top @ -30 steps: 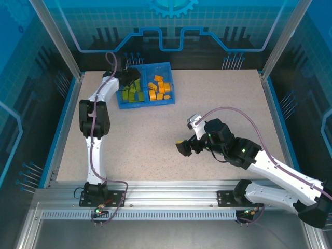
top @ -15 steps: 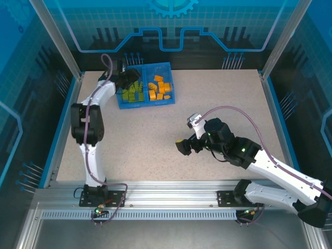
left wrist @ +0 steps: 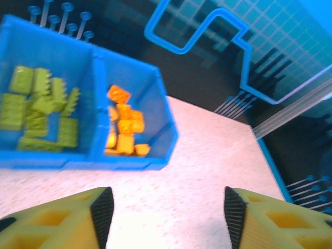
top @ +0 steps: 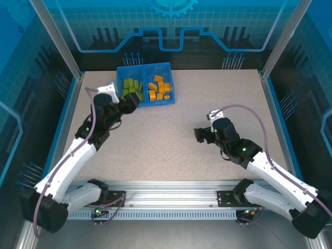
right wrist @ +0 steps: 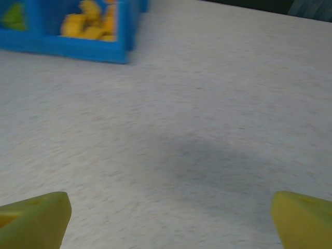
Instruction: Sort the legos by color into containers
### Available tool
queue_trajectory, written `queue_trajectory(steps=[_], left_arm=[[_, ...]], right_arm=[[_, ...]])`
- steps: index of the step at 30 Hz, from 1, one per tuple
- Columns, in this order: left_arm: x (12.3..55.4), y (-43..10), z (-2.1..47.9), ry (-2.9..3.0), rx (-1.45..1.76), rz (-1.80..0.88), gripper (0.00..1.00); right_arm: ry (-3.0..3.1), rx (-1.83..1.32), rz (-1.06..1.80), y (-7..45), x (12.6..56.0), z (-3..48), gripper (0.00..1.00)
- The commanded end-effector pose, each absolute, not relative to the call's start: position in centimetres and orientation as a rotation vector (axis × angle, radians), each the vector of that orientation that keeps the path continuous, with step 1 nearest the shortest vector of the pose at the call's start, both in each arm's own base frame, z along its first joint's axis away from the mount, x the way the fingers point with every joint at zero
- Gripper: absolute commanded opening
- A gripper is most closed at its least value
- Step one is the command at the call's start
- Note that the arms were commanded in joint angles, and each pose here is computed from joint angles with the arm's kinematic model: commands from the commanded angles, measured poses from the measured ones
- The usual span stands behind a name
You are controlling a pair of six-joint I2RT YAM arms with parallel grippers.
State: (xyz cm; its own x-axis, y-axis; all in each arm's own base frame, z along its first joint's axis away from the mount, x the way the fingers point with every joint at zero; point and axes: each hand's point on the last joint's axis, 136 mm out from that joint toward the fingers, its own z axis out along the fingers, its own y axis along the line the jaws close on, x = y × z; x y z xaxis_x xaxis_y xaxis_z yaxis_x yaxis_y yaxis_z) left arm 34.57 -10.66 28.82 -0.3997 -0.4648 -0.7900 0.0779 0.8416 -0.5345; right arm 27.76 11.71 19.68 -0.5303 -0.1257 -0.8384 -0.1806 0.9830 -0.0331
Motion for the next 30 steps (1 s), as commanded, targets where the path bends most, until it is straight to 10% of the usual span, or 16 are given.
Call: queue_trajectory(steps=[1, 9, 30], left_arm=[[32.2, -7.7, 25.4, 1.938, -0.232, -0.366, 0.69], [30.2, -4.1, 20.5, 1.904, -0.154, -0.081, 0.98], [36.3, 0.9, 12.8, 1.832, -0.174, -0.047, 0.99]], right_arm=[[2.029, -0.034, -0.078, 7.0, 29.9, 20.4, 1.00], [1.985, 0.075, -0.295, 0.6, 33.1, 15.7, 1.00], [1.947, -0.089, -0.054, 2.0, 39.7, 9.6, 1.00]])
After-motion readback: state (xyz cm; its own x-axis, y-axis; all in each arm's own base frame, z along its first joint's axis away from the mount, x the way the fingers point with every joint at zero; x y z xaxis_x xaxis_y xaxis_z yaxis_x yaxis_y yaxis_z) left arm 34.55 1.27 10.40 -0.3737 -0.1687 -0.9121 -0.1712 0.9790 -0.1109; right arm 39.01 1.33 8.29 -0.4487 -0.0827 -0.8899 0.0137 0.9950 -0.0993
